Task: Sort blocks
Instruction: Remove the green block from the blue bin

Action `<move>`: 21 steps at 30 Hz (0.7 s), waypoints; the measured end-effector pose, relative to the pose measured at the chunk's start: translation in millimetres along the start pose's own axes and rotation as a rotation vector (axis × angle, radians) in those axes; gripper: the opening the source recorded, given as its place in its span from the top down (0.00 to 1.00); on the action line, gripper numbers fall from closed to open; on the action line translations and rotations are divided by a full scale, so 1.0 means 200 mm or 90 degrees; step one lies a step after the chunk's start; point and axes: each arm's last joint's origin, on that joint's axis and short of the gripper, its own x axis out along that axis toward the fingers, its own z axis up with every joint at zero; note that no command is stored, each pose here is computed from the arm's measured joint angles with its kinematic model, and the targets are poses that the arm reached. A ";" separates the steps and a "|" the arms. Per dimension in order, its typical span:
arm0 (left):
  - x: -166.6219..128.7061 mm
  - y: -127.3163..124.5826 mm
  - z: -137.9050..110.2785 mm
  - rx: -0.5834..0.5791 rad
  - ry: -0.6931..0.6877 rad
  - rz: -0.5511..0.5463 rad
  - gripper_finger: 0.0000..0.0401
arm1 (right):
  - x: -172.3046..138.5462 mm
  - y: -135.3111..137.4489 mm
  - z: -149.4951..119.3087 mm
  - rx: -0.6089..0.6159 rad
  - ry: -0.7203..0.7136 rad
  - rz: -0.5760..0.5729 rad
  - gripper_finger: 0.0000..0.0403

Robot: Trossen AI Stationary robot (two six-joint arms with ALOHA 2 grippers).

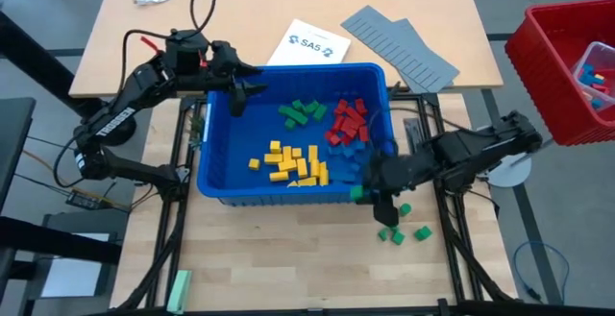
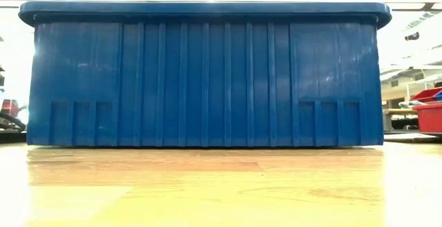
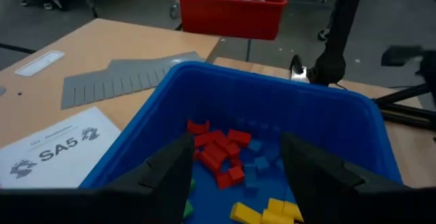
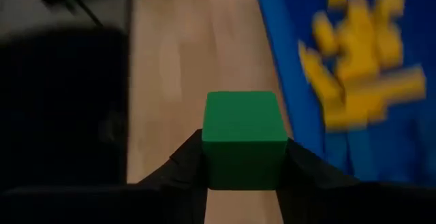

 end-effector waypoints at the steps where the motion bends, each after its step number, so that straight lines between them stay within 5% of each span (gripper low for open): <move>1: 0.00 0.00 0.00 0.000 0.000 0.000 0.43 | 0.02 0.00 -0.04 0.012 0.032 -0.012 0.71; 11: 0.00 0.00 0.00 0.000 0.000 0.003 0.43 | 0.29 0.02 -0.42 0.071 0.199 -0.046 0.71; 21: 0.00 0.00 0.00 0.004 0.000 0.003 0.43 | 0.36 0.06 -0.63 0.014 0.201 -0.113 0.71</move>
